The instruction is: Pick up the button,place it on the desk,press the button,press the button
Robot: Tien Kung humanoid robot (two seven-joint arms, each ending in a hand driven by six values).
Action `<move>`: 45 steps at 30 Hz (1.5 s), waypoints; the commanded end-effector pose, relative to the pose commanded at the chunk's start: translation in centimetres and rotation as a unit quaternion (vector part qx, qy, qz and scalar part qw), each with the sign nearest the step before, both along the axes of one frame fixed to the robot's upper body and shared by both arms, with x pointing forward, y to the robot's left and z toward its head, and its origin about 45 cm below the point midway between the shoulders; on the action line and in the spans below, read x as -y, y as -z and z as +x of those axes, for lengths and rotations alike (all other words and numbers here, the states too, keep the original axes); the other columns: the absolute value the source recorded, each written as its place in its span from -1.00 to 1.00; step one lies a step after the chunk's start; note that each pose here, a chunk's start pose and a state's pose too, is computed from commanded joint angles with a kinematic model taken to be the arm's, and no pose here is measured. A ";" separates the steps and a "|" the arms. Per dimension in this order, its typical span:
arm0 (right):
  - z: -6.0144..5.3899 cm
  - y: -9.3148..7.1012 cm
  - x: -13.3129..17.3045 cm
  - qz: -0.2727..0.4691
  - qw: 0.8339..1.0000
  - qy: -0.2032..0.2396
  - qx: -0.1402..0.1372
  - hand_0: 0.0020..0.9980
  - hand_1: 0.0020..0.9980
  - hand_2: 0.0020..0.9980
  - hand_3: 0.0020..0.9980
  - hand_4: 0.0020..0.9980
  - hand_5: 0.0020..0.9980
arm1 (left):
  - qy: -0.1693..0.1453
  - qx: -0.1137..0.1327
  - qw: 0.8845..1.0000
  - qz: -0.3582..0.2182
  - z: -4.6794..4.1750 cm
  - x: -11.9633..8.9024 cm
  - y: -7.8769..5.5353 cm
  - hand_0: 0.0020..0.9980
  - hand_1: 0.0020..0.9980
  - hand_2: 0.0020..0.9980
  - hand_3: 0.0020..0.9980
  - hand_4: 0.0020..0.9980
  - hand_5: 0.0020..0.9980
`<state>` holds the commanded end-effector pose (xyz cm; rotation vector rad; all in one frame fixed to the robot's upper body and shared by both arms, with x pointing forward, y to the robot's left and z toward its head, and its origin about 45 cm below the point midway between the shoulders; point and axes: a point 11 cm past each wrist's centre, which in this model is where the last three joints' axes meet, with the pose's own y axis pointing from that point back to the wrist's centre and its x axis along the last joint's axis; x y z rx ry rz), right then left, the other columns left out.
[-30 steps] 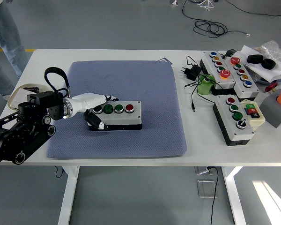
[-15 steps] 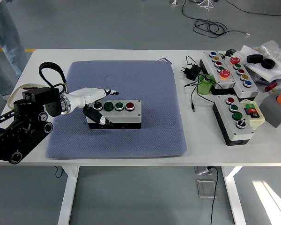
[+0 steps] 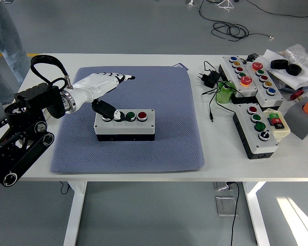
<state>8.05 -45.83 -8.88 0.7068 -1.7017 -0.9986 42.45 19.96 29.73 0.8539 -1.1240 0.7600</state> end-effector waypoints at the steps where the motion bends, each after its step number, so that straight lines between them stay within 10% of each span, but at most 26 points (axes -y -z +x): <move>1: 0.0 0.0 0.0 0.000 1.000 0.000 0.000 0.58 0.60 0.64 0.50 -0.18 -0.04 | 0.003 0.008 1.000 0.001 -0.24 0.2 -0.4 0.71 0.78 0.93 1.00 0.80 0.12; 2: 0.0 0.0 0.0 0.000 1.000 -0.001 0.000 0.58 0.60 0.64 0.50 -0.18 -0.04 | 0.000 0.020 1.000 0.009 -0.53 0.3 -0.8 0.03 0.14 0.27 1.00 0.72 0.06; 7: 0.0 0.0 0.0 0.001 1.000 -0.002 -0.001 0.58 0.60 0.64 0.50 -0.18 -0.04 | 0.005 0.030 0.998 0.052 -1.78 1.0 -1.2 0.03 0.14 0.27 1.00 0.72 0.06; 8: 0.0 0.0 0.0 0.001 1.000 -0.001 -0.001 0.58 0.60 0.64 0.50 -0.18 -0.04 | 0.008 0.028 0.998 0.059 -2.08 1.2 -1.3 -0.84 -0.58 -0.48 1.00 0.70 -0.21; 20: 0.1 0.0 0.0 0.001 1.000 -0.001 0.001 0.58 0.60 0.64 0.50 -0.18 -0.04 | 0.025 -0.006 0.991 0.128 -3.61 1.8 -0.4 -1.00 -0.80 -0.76 1.00 0.51 -0.69; 32: 0.1 0.0 0.1 0.000 1.000 -0.001 0.001 0.58 0.60 0.64 0.50 -0.18 -0.04 | 0.020 -0.072 0.983 0.170 -4.12 1.0 1.7 -1.00 -0.82 -0.79 1.00 0.43 -0.77; 45: -0.1 0.0 0.1 0.000 1.000 0.000 0.000 0.58 0.60 0.64 0.50 -0.18 -0.04 | 0.029 -0.090 0.979 0.183 -4.22 1.5 2.9 -1.00 -0.81 -0.79 0.99 0.43 -0.76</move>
